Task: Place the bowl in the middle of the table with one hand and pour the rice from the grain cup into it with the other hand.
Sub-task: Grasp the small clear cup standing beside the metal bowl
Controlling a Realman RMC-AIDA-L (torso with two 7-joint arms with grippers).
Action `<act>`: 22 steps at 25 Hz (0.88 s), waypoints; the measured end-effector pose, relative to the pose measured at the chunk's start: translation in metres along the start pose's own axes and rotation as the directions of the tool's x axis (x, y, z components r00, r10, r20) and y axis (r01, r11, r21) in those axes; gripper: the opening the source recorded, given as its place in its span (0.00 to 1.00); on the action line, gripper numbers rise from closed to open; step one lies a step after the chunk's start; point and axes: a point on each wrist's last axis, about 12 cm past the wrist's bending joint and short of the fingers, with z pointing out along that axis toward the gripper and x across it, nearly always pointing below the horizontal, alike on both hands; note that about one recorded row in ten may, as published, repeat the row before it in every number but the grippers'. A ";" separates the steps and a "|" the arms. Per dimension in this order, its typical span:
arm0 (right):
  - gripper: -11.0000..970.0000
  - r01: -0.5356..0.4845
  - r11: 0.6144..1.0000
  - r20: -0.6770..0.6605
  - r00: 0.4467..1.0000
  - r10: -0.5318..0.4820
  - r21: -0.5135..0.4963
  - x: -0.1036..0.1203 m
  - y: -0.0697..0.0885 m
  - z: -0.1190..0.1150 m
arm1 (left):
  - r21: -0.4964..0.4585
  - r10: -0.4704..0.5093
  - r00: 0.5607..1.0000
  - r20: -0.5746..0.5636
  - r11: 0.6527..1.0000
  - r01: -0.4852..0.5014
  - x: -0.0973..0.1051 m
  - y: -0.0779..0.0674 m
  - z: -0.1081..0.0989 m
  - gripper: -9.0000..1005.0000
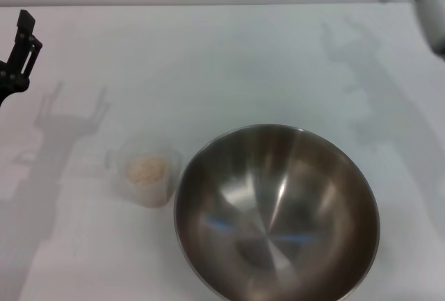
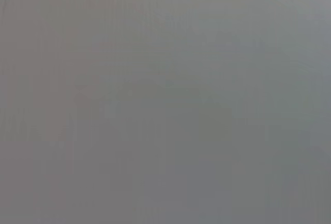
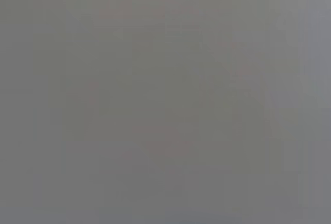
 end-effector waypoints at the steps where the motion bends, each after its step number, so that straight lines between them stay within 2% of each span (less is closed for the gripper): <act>1: 0.45 -0.046 0.999 0.023 0.999 0.045 0.020 0.010 -0.002 -0.009 | 0.000 0.000 1.000 0.000 1.000 0.000 0.000 0.000 0.000 0.81; 3: 0.45 -0.141 0.989 0.071 0.988 0.137 0.055 0.025 -0.008 -0.024 | 0.000 0.000 1.000 0.000 1.000 0.000 0.000 0.000 0.000 0.81; 4: 0.45 -0.205 0.975 0.074 0.977 0.198 0.091 0.044 -0.014 -0.040 | -0.002 -0.003 1.000 0.005 1.000 0.003 -0.001 0.000 -0.005 0.81; 5: 0.45 -0.205 0.975 0.074 0.977 0.198 0.091 0.044 -0.014 -0.040 | -0.002 -0.003 1.000 0.006 1.000 0.003 -0.001 -0.001 -0.006 0.81; 7: 0.45 -0.246 0.961 0.065 0.969 0.240 0.127 0.059 -0.021 -0.053 | -0.003 -0.004 1.000 0.013 1.000 0.004 -0.003 0.000 -0.010 0.81; 9: 0.45 -0.281 0.944 0.049 0.960 0.276 0.173 0.076 -0.031 -0.074 | -0.009 -0.003 1.000 0.025 1.000 0.004 -0.005 0.000 -0.020 0.81; 11: 0.45 -0.279 0.944 0.047 0.960 0.275 0.177 0.079 -0.032 -0.077 | -0.009 -0.005 1.000 0.028 1.000 0.005 -0.006 0.000 -0.022 0.81; 14: 0.45 -0.237 0.949 0.027 0.971 0.236 0.208 0.089 -0.043 -0.089 | 0.022 -0.019 1.000 0.022 1.000 0.019 -0.008 -0.003 -0.040 0.81; 22: 0.45 -0.239 0.934 0.038 0.971 0.238 0.264 0.091 -0.056 -0.088 | 0.034 -0.013 0.998 -0.059 0.999 0.015 -0.004 -0.007 -0.069 0.81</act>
